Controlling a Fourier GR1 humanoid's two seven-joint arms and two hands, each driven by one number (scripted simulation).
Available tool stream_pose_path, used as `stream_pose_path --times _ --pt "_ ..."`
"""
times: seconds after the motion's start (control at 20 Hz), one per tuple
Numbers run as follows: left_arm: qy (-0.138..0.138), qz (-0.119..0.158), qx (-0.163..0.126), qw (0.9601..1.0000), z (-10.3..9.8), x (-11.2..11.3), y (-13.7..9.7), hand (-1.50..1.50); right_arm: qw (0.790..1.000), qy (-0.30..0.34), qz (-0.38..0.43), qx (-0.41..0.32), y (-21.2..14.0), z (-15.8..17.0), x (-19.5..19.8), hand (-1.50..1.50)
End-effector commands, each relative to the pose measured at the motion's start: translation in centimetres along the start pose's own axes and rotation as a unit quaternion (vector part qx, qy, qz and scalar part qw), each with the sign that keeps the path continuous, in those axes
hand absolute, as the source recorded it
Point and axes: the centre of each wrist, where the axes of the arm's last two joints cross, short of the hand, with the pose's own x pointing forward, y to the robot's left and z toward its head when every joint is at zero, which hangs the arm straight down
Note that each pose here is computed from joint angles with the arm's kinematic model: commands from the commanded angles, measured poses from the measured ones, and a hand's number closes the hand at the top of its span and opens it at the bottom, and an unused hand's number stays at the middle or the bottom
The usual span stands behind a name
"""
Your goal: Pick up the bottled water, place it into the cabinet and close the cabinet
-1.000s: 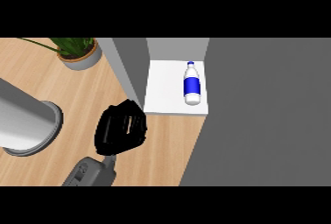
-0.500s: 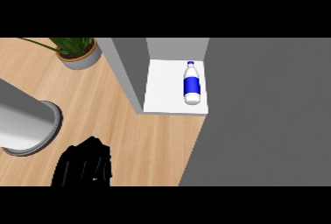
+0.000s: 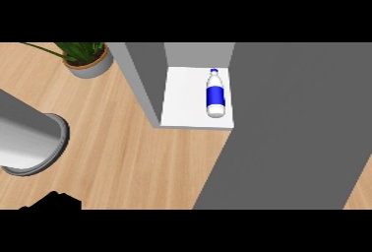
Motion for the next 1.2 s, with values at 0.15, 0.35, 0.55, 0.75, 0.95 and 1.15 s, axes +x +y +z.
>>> stream_pose_path --times 0.15,0.35,0.55,0.75,0.95,1.15 --pt "-0.012 -0.006 0.021 0.9997 1.8 2.9 2.9 1.50 0.999 -0.036 -0.035 0.003 2.2 -4.5 3.4 1.50" --pt "-0.013 -0.001 0.016 0.9998 3.8 3.7 3.3 1.50 0.997 -0.031 -0.055 -0.034 0.9 -9.5 3.0 1.50" --pt "-0.008 0.002 0.023 0.9997 5.6 4.7 5.4 1.50 0.998 -0.019 -0.051 -0.045 -0.7 -12.0 0.9 1.50" --pt "-0.023 -0.002 0.018 0.9996 4.7 6.7 6.7 1.50 0.998 -0.015 -0.045 -0.034 -3.0 -15.5 3.0 1.50" --pt "-0.011 -0.003 0.032 0.9994 6.1 5.6 7.6 1.50 0.998 0.001 -0.034 -0.051 -4.1 -18.4 -0.3 1.50" --pt "-0.007 -0.008 0.022 0.9997 5.8 7.6 6.6 1.50 0.998 0.034 -0.027 -0.045 -5.6 -20.3 -2.4 1.50"
